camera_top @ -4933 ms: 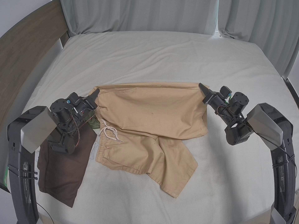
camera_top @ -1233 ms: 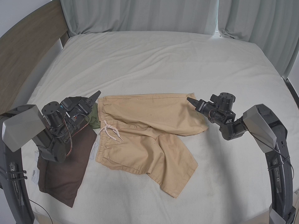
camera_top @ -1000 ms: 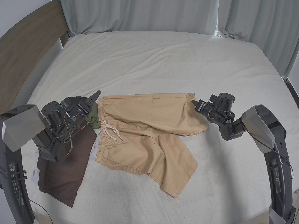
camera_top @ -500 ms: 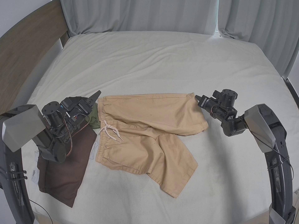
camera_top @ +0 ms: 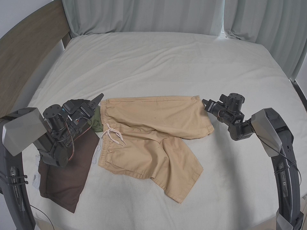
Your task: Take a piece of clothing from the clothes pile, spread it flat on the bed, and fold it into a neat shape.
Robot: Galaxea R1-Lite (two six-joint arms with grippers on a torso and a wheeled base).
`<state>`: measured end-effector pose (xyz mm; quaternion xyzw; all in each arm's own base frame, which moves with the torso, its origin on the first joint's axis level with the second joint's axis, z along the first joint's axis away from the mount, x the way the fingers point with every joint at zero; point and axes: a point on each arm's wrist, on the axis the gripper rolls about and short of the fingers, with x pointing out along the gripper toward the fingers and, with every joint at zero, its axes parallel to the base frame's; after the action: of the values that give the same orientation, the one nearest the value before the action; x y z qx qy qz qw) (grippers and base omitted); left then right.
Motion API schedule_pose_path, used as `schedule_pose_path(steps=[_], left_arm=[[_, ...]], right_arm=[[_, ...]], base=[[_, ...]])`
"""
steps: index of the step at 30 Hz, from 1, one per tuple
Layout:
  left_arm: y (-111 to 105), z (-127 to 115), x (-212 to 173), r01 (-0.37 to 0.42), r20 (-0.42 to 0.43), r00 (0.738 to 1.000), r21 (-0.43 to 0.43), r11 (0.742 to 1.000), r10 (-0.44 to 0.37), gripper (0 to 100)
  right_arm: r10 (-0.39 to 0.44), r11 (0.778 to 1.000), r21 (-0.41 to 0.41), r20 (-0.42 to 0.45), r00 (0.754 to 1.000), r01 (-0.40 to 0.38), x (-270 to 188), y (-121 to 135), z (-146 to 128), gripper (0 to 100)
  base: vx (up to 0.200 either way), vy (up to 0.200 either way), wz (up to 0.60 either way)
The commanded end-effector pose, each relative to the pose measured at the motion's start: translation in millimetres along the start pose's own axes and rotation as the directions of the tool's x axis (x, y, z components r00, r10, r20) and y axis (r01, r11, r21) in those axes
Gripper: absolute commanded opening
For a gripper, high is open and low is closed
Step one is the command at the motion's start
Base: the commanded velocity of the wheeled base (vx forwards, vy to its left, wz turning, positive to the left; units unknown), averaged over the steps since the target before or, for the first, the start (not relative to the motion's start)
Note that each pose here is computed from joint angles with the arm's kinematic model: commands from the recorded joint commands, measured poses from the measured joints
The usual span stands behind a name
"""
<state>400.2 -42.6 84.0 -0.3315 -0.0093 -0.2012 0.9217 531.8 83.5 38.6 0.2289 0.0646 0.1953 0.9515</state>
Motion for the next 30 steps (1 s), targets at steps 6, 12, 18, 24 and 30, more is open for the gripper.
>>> schedule_pose_path(steps=[6, 12, 18, 24, 30], left_arm=[[-0.2, -3.6, 0.5, 0.000, -0.009, 1.000, -0.001, 1.000, 0.000, 100], [-0.6, -3.3, 0.2, 0.001, -0.008, 1.000, -0.001, 1.000, -0.001, 100], [-0.9, -3.0, -2.8, 0.013, -0.027, 1.000, -0.003, 1.000, -0.013, 100], [-8.8, 2.3, -12.4, 0.044, -0.059, 0.997, -0.004, 0.999, -0.044, 100], [-16.5, 4.6, -28.8, 0.092, -0.132, 0.987, 0.002, 0.996, -0.091, 100]], right_arm=[[-0.003, 1.000, -0.001, 0.004, 1.000, 0.003, 0.0, -4.1, -1.8, 0], [0.017, 1.000, -0.011, 0.037, 0.999, -0.017, 1.9, 0.8, 3.4, 100], [0.004, 1.000, -0.025, 0.111, 0.994, -0.002, -1.4, 15.4, 19.8, 100], [0.013, 1.000, -0.020, 0.073, 0.997, -0.012, -41.1, 50.1, 40.5, 100], [0.032, 0.999, -0.011, -0.014, 0.999, -0.032, -90.2, 86.4, 46.5, 100]], base=[[0.000, 0.000, 0.00], [0.000, 0.000, 0.00], [0.000, 0.000, 0.00], [0.000, 0.000, 0.00], [0.000, 0.000, 0.00]])
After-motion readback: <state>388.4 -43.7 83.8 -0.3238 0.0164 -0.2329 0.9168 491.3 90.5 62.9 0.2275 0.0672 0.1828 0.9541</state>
